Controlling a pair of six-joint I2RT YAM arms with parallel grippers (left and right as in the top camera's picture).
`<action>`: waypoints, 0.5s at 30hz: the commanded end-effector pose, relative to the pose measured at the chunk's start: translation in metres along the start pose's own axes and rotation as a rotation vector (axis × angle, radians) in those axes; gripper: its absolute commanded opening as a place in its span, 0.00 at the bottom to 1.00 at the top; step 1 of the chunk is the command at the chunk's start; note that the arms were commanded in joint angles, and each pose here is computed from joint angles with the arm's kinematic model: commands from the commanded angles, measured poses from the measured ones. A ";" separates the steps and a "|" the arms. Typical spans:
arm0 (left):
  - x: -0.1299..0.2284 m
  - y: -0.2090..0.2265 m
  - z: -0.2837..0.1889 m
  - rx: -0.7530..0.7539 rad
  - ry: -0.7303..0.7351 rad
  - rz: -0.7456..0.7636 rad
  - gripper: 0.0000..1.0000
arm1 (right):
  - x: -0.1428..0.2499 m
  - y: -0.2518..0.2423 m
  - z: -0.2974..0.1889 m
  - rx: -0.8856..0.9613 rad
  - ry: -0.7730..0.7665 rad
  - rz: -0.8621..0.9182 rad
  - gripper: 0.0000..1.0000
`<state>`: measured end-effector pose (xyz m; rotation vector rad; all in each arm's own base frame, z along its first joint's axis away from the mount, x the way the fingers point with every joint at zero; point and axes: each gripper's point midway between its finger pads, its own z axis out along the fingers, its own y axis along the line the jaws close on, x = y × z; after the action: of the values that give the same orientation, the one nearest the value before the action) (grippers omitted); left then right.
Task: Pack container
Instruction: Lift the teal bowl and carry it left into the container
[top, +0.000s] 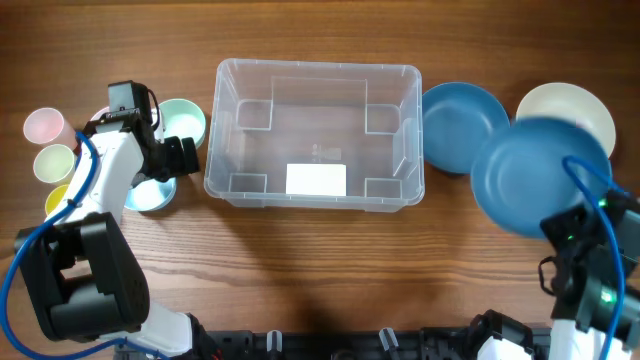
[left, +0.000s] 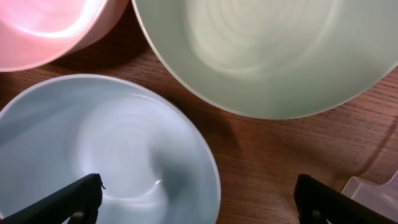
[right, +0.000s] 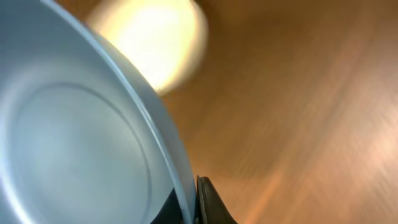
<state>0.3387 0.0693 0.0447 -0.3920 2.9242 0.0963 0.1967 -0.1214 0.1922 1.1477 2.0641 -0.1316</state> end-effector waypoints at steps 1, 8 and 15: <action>0.005 0.000 0.005 0.009 0.019 0.008 1.00 | -0.022 0.058 -0.036 -0.300 -0.054 -0.226 0.04; 0.005 0.000 0.005 0.009 0.019 0.008 1.00 | -0.025 0.118 -0.072 -0.641 -0.083 -0.433 0.04; 0.005 0.000 0.005 0.009 0.019 0.008 1.00 | -0.009 0.162 -0.075 -0.813 -0.067 -0.601 0.04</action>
<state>0.3387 0.0693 0.0447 -0.3920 2.9242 0.0963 0.2713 -0.0294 0.2812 0.2316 2.0458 0.2693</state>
